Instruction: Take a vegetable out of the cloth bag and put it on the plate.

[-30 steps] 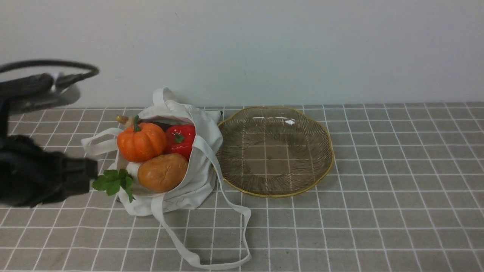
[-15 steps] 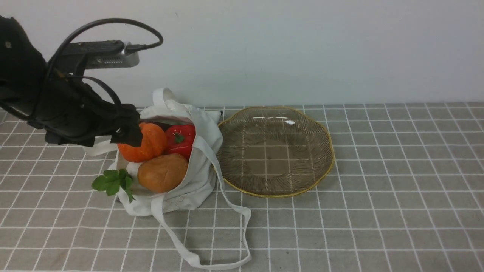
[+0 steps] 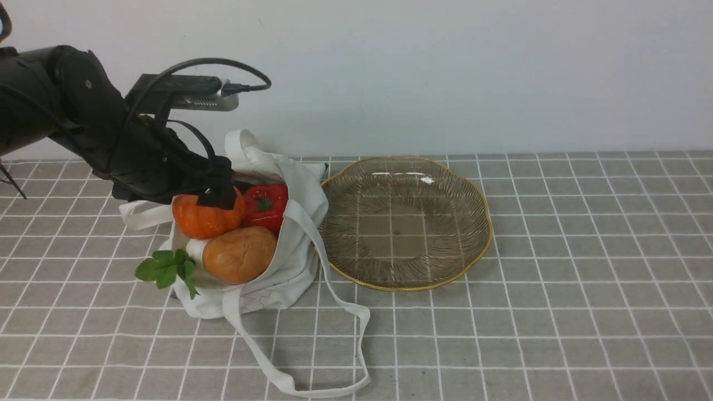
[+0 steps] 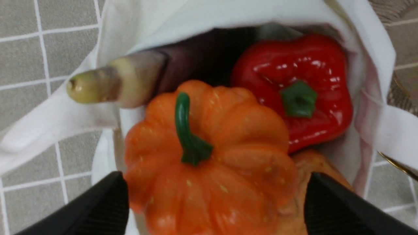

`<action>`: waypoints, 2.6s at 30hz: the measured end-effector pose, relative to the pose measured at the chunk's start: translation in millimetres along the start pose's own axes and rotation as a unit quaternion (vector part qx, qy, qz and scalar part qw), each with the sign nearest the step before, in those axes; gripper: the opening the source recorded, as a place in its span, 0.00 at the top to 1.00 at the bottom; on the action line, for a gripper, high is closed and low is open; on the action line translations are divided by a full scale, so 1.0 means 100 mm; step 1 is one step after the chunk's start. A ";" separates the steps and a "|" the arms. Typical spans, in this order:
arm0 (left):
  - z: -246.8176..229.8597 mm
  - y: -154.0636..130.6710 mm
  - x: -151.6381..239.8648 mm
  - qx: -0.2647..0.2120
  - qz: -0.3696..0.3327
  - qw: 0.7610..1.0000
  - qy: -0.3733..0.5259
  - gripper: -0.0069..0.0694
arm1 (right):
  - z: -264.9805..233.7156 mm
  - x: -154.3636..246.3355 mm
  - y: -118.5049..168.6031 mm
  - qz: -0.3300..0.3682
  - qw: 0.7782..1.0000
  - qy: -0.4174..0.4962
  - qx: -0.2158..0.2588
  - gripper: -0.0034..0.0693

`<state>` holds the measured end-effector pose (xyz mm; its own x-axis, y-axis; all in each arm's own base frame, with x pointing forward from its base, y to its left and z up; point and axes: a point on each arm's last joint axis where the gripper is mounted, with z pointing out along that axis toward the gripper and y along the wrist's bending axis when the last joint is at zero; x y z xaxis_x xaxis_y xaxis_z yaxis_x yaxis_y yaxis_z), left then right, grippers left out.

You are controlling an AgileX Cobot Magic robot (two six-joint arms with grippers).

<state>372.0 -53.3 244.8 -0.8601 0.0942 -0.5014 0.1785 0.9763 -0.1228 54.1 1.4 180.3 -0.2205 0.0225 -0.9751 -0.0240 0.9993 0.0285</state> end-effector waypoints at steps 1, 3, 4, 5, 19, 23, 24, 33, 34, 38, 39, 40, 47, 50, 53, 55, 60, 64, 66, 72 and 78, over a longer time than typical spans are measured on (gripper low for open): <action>0.03 0.01 0.00 -0.001 -0.001 1.000 -0.001 0.01 | 0.00 0.00 0.00 0.000 1.000 0.000 0.000 0.97; 0.07 0.01 -0.01 -0.002 -0.001 1.000 -0.001 0.01 | 0.00 0.00 0.00 0.000 1.000 0.000 0.000 0.97; 0.13 0.02 -0.01 -0.003 -0.002 1.000 -0.001 0.01 | 0.00 0.00 0.00 0.000 1.000 0.000 0.000 0.97; 0.13 0.02 -0.01 -0.003 -0.002 1.000 -0.001 0.01 | 0.00 0.00 0.00 0.000 1.000 0.000 0.000 0.97; 0.07 0.01 0.00 0.000 -0.003 1.000 0.005 0.16 | 0.00 0.00 0.00 0.000 1.000 0.000 0.000 0.97; -0.27 -0.04 -0.05 0.001 0.002 1.000 -0.029 0.16 | 0.00 0.00 0.00 0.000 1.000 0.000 0.000 0.97; -0.27 -0.04 -0.05 0.001 0.001 1.000 -0.029 0.16 | 0.00 0.00 0.00 0.000 1.000 0.000 0.000 0.97; -1.08 -0.43 -0.25 0.064 0.014 0.996 -0.059 0.16 | 0.00 0.00 0.00 0.000 1.000 0.000 0.000 0.97; -1.11 -0.52 -0.28 0.072 0.020 0.995 -0.061 0.16 | 0.00 0.00 0.00 0.000 1.000 0.000 0.000 0.97; -1.01 -0.93 -0.41 0.111 0.068 0.990 -0.049 0.22 | 0.00 0.00 0.00 0.000 1.000 0.000 0.000 0.97; -0.86 -1.11 -0.45 0.123 0.085 0.988 -0.037 0.33 | 0.00 0.00 0.00 0.000 1.000 0.000 0.000 0.97; -0.75 -1.23 -0.47 0.130 0.095 0.987 -0.028 0.49 | 0.00 0.00 0.00 0.000 1.000 0.000 0.000 0.97; 0.18 -1.80 -0.62 0.094 0.113 0.989 0.018 0.83 | 0.00 0.00 0.00 0.000 1.000 0.000 0.000 0.97; 0.44 -1.91 -0.64 0.063 0.128 0.990 0.017 0.76 | 0.00 0.00 0.00 0.000 1.000 0.000 0.000 0.97; 0.57 -2.00 -0.67 0.037 0.144 0.989 0.006 0.63 | 0.00 0.00 0.00 0.000 1.000 0.000 0.000 0.97; 0.56 -2.03 -0.70 0.036 0.146 0.989 -0.002 0.56 | 0.00 0.00 0.00 0.000 1.000 0.000 0.000 0.97; 0.33 -2.05 -0.80 0.039 0.147 0.988 -0.029 0.44 | 0.00 0.00 0.00 0.000 1.000 0.000 0.000 0.97; -0.10 -2.02 -0.88 0.031 0.163 0.985 -0.040 0.44 | 0.00 0.00 0.00 0.000 1.000 0.000 0.000 0.97; -0.45 -1.98 -0.92 0.023 0.180 0.982 -0.053 0.51 | 0.00 0.00 0.00 0.000 1.000 0.000 0.000 0.97; -1.52 -1.81 -0.88 0.011 0.195 0.974 -0.111 0.85 | 0.00 0.00 0.00 0.000 1.000 0.000 0.000 0.97; -2.23 -1.60 -0.61 0.006 0.207 0.966 -0.154 0.92 | 0.00 0.00 0.00 0.000 1.000 0.000 0.000 0.97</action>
<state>289.4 -172.0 485.8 -0.5301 0.4124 -0.7409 0.4843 0.8645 0.1347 54.1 1.4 180.4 -0.2197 0.0225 -0.9753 -0.0240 0.9993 0.0285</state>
